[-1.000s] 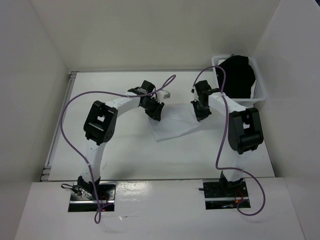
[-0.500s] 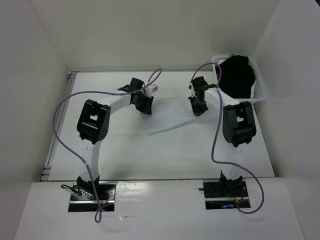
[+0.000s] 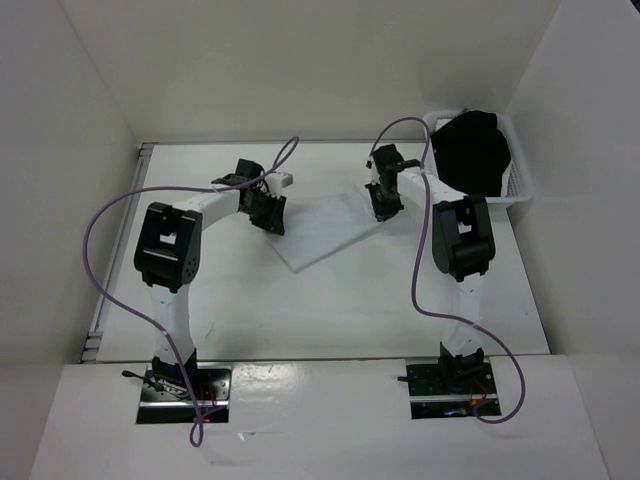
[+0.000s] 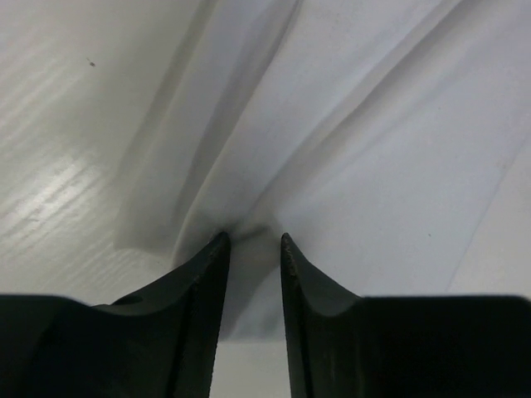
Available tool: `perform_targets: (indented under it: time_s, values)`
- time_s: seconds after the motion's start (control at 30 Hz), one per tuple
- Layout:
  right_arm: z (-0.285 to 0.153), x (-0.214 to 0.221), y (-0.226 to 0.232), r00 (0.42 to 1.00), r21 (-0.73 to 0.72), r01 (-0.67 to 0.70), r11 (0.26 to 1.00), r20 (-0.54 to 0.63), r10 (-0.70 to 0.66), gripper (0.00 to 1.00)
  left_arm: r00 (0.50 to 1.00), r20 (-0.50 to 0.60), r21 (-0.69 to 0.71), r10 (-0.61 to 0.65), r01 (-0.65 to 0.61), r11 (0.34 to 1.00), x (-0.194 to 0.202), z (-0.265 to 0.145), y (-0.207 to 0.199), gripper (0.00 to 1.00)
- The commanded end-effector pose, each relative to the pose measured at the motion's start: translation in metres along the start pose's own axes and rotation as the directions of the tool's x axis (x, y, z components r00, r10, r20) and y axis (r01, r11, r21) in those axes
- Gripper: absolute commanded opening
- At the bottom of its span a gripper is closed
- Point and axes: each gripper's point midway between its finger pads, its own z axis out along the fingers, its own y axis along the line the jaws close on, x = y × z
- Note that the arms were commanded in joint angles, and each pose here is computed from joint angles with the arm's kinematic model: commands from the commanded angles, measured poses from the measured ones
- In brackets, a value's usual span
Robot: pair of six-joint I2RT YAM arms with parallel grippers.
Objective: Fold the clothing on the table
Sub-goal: Fold the skirt
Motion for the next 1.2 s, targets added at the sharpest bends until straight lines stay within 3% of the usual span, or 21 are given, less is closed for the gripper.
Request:
perform_targets:
  time_s: [0.0,0.1,0.37,0.43,0.93,1.17]
  values:
    - [0.0,0.005,-0.021,1.0,0.08,0.0,0.997,-0.026,0.002,0.0,0.995,-0.101,0.008,0.006,-0.005,1.0,0.029,-0.018,0.001,0.41]
    - [-0.001,0.01,-0.021,0.999,0.08,0.001,0.997,-0.035,0.002,0.0,0.997,-0.066,0.013,0.033,-0.033,0.999,0.016,-0.027,-0.003,0.45]
    - [-0.001,0.012,-0.017,0.999,0.052,0.009,0.999,-0.034,-0.007,0.0,0.996,-0.006,-0.002,0.085,-0.085,0.996,-0.002,-0.048,0.004,0.68]
    - [-0.004,0.01,-0.017,1.0,0.052,0.009,0.999,-0.025,-0.007,0.0,0.996,-0.014,0.001,0.092,-0.092,0.996,0.0,-0.045,0.006,0.7]
    - [-0.011,0.018,-0.01,0.999,0.01,0.026,1.0,-0.029,-0.026,0.0,0.982,-0.006,0.181,0.187,-0.183,0.966,-0.005,0.002,-0.015,0.7]
    - [-0.021,0.014,-0.01,1.0,0.01,0.026,1.0,-0.006,-0.026,0.0,0.98,0.0,0.179,0.198,-0.195,0.964,-0.011,0.009,-0.011,0.62]
